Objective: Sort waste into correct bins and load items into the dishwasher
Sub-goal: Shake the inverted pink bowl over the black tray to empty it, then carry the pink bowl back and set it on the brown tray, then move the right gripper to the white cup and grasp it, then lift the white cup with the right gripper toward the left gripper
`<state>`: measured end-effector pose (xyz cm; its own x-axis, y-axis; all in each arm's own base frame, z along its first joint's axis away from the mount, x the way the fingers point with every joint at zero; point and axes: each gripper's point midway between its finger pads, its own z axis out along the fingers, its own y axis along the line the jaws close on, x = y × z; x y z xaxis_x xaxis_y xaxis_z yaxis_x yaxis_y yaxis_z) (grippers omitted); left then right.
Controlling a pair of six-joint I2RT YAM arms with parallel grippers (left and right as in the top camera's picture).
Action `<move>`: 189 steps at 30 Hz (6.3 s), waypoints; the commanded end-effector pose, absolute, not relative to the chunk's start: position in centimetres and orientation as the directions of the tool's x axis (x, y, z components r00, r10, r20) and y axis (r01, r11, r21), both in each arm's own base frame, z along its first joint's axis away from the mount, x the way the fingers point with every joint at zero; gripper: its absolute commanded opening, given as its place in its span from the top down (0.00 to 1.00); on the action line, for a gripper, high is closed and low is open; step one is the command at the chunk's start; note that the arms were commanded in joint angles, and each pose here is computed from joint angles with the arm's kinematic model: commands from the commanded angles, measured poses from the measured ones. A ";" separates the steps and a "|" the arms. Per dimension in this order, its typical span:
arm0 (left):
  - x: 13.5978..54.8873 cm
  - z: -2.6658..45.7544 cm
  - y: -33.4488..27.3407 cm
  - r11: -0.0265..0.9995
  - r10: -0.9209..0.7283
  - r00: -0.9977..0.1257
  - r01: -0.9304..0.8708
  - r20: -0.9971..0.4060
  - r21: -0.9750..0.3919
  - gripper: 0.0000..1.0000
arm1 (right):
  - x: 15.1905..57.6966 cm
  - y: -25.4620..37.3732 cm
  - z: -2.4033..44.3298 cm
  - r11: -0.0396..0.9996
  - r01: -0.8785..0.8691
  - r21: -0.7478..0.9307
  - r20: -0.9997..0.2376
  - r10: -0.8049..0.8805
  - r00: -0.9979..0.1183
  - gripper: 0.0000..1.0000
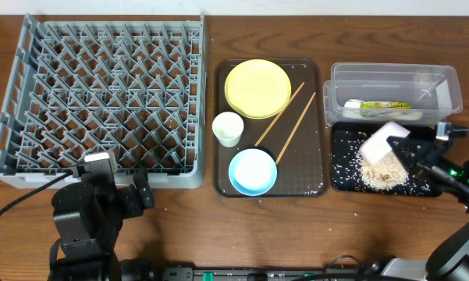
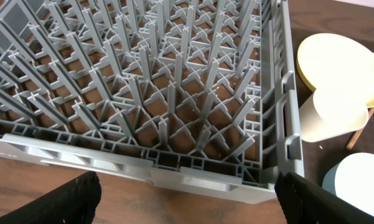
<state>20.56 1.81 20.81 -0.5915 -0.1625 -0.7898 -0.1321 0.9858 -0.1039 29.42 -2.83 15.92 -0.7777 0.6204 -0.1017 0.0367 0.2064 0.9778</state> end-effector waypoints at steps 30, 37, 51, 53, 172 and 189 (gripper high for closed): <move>20.6 21.6 1.7 0.987 -0.154 -0.579 -0.123 -0.801 -0.101 0.07 | 27.8 16.1 13.5 0.952 -0.238 0.192 -0.192 -0.202 -0.960 0.99; 20.6 21.6 1.7 0.987 -0.154 -0.579 -0.123 -0.801 -0.101 0.07 | 27.6 17.6 8.9 0.958 -0.249 0.143 -0.072 -0.240 -0.968 0.99; 20.6 21.6 1.7 0.987 -0.154 -0.579 -0.123 -0.801 -0.100 0.07 | 26.5 18.2 6.8 0.959 -0.239 0.151 0.021 -0.245 -0.969 0.75; 20.6 21.6 1.7 0.987 -0.154 -0.579 -0.123 -0.801 -0.100 0.07 | 26.4 18.4 6.9 0.957 -0.238 0.165 0.022 -0.245 -0.969 0.69; 20.6 21.6 1.7 0.987 -0.153 -0.578 -0.123 -0.801 -0.100 0.07 | 37.0 29.4 7.7 0.962 -0.042 0.269 -0.239 0.025 -0.971 0.65; 20.6 21.6 1.7 0.987 -0.155 -0.577 -0.123 -0.802 -0.102 0.07 | 36.4 29.7 4.9 0.970 -0.039 0.242 -0.187 0.007 -0.982 0.91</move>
<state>20.56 1.81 20.81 -0.5912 -0.1625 -0.7900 -0.1317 0.9858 -0.1041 36.67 29.59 5.29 -0.9813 0.0065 -0.1924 -0.0428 0.9671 0.2508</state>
